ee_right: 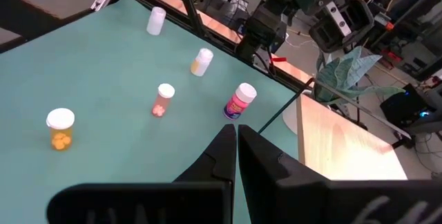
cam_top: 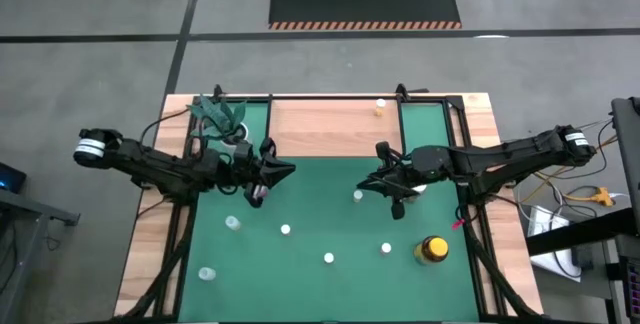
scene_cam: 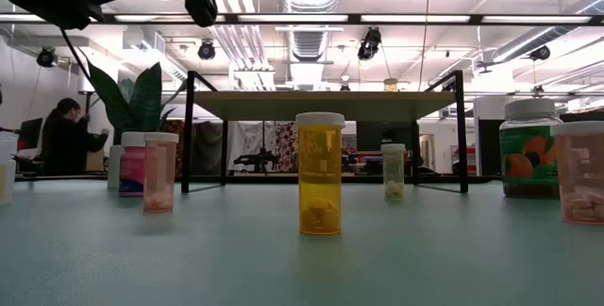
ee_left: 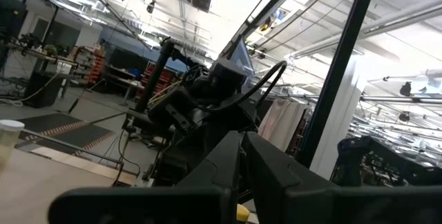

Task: Pick and place medicine bottles onto shelf by color
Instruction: Put the top white pill bottle on the shelf

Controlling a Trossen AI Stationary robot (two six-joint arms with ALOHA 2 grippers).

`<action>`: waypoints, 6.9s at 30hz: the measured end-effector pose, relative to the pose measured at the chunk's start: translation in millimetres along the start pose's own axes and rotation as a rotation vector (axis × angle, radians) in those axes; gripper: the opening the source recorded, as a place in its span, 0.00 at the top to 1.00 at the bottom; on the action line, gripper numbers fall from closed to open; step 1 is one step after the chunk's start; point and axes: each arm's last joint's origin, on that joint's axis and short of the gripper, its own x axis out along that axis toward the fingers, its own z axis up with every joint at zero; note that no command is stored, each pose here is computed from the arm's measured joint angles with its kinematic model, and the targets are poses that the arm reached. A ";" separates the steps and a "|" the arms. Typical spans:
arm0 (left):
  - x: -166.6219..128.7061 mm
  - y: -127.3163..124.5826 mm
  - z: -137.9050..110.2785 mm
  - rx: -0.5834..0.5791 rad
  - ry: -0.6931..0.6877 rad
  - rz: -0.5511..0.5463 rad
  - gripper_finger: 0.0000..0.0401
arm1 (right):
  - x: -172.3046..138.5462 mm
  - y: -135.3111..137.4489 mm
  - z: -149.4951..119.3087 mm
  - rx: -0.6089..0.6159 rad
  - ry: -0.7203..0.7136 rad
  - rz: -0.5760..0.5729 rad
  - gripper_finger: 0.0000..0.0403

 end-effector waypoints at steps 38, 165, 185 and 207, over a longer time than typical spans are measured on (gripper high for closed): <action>29.3 -43.7 2.7 -0.122 0.199 0.062 0.97 | 0.1 0.2 -0.6 0.006 0.006 0.003 0.98; 123.8 82.3 96.5 0.118 1.412 0.848 0.66 | -1.7 5.3 -10.3 0.037 0.098 0.048 0.98; 109.7 96.6 80.4 0.053 1.497 0.881 0.66 | -1.6 5.5 -10.6 0.071 0.100 0.047 0.98; 107.9 86.2 96.8 0.138 1.486 0.791 0.35 | -1.5 5.2 -10.0 0.084 0.093 0.043 0.98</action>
